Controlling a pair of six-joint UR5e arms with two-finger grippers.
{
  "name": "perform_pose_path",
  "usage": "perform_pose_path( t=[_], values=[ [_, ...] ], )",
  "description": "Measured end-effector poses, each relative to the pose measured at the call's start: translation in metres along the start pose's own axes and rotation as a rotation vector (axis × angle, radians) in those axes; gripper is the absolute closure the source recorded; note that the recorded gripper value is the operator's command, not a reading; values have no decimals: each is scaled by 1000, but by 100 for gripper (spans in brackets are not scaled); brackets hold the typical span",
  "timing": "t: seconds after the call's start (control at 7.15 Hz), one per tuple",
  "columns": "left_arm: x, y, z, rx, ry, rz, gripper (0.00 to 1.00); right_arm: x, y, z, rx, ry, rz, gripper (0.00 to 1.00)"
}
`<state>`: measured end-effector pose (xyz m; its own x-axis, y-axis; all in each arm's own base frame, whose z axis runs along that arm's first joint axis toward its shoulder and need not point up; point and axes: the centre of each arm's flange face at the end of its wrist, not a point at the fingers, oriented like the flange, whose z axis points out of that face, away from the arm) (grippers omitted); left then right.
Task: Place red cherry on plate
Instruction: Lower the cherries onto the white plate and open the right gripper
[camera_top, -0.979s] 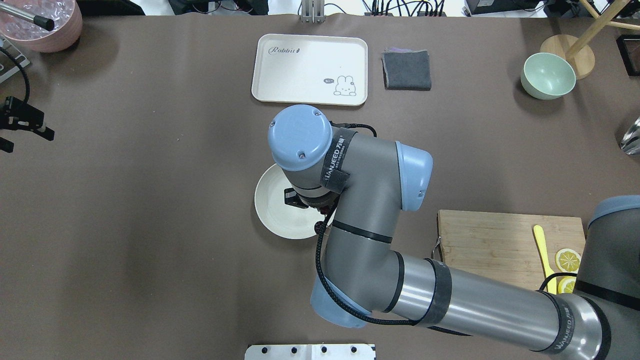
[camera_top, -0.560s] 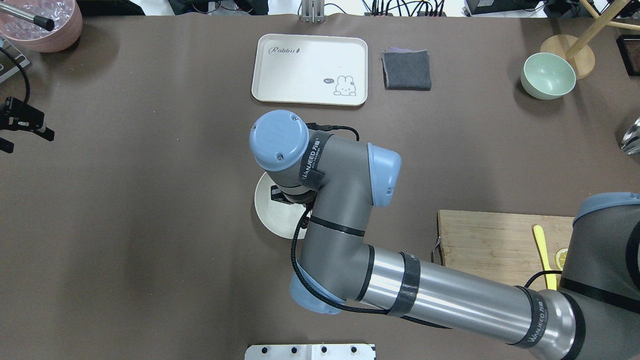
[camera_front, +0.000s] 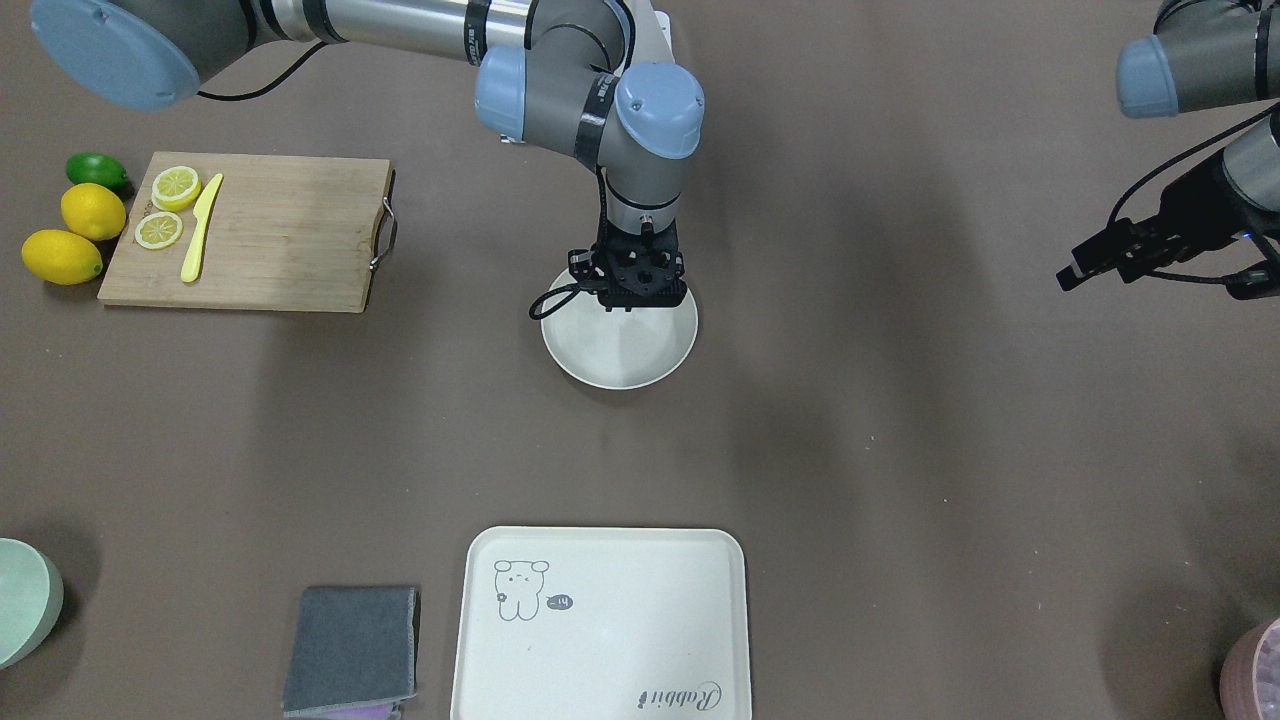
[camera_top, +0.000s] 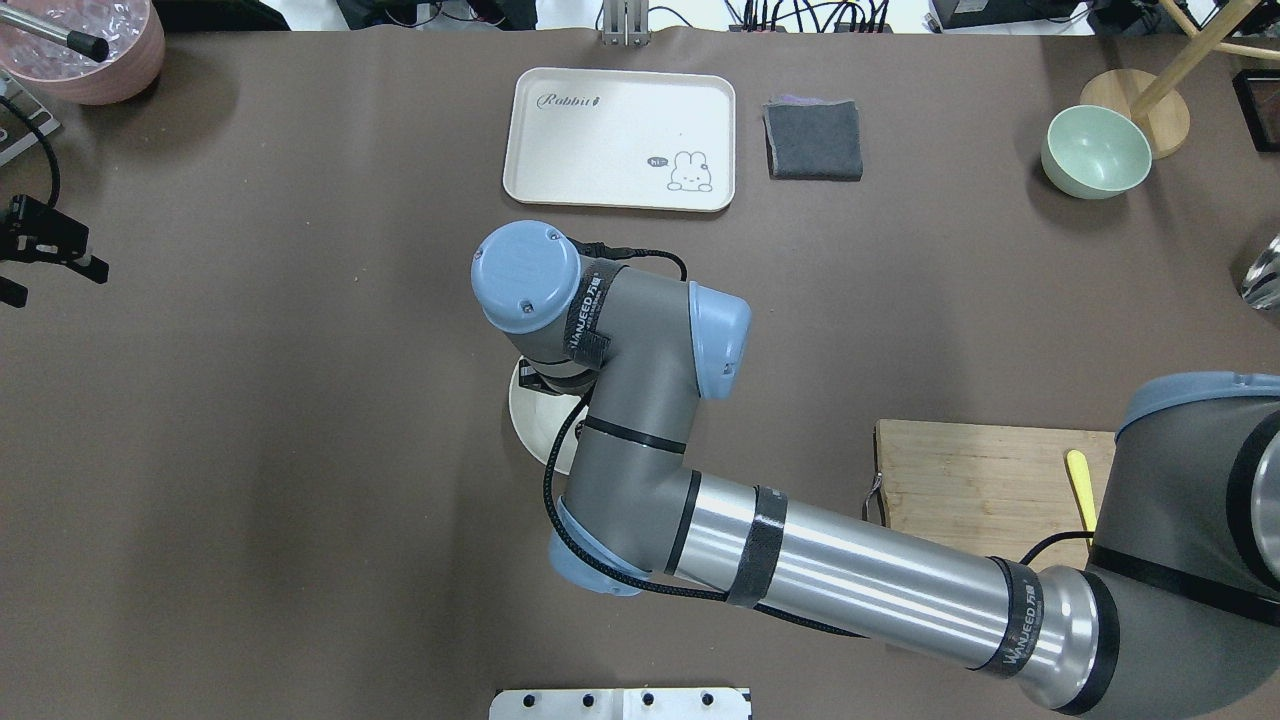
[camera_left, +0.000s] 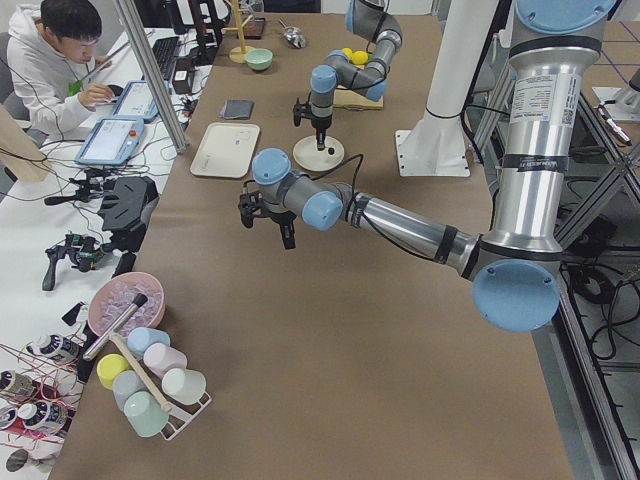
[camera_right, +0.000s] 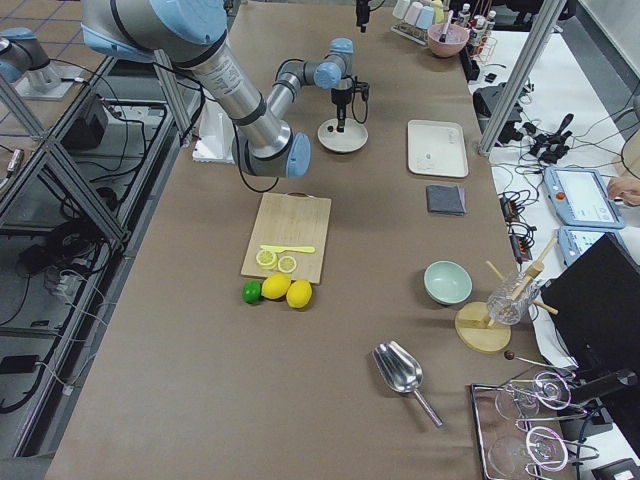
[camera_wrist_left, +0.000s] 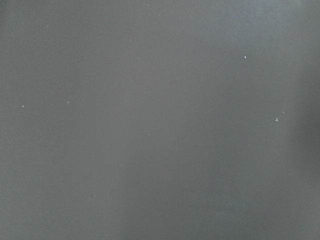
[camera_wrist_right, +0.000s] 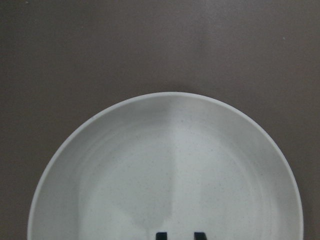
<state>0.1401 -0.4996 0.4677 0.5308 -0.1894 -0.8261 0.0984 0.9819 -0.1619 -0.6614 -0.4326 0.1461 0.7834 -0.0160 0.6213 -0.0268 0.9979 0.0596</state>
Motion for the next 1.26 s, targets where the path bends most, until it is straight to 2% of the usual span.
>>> perform_pose_path(
  t=[0.28,0.42,0.84,1.26],
  values=[
    [0,0,0,0,0,-1,4,1,-7,17,10,4,10,100],
    [0,0,0,0,0,0,4,2,-8,21,11,6,12,1],
    [0,0,0,-1,0,0,5,3,-9,23,11,9,10,0],
    [0,0,0,-1,0,0,4,1,-2,-7,-7,-43,4,0]
  ],
)
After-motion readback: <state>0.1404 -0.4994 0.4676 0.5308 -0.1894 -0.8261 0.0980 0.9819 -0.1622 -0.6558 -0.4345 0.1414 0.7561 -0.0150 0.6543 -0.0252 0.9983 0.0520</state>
